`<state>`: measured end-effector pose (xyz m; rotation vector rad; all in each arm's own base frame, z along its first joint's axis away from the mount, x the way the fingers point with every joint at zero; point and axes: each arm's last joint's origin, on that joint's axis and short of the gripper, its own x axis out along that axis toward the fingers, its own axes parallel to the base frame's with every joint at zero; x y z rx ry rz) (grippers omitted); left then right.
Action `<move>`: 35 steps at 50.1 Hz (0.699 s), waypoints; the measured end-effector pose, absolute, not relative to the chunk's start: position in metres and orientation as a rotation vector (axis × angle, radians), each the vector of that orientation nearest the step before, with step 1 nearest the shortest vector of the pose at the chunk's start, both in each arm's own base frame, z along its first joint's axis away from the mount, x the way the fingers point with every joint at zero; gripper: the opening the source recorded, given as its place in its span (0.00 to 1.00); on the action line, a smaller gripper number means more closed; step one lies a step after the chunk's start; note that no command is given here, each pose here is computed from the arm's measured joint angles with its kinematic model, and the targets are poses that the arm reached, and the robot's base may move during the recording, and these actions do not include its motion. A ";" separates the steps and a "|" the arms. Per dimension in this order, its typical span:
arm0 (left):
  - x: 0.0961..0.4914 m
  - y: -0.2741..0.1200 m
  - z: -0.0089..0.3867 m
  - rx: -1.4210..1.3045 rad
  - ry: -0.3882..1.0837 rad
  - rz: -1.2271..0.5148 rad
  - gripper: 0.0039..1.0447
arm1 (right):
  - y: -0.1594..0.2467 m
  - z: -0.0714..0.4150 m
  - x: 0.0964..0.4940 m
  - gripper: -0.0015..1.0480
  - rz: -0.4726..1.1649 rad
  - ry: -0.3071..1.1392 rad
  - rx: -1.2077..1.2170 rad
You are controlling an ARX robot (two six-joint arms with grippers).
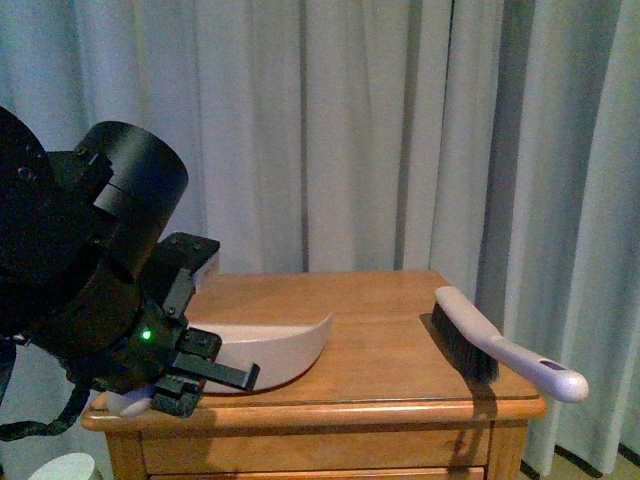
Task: Clean up trash
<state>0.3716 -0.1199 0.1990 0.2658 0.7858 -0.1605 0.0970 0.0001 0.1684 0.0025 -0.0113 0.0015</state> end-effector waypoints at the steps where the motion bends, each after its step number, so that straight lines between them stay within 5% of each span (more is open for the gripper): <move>1: 0.371 -0.119 0.201 0.262 0.776 -0.160 0.27 | 0.000 0.168 0.097 0.93 0.002 -0.011 0.002; 20: 0.333 -0.083 0.278 0.218 0.460 -0.229 0.27 | 0.000 0.168 0.097 0.93 0.002 -0.011 0.002; 35: 0.258 -0.033 0.332 0.169 0.218 -0.252 0.27 | 0.000 0.168 0.097 0.93 0.002 -0.011 0.002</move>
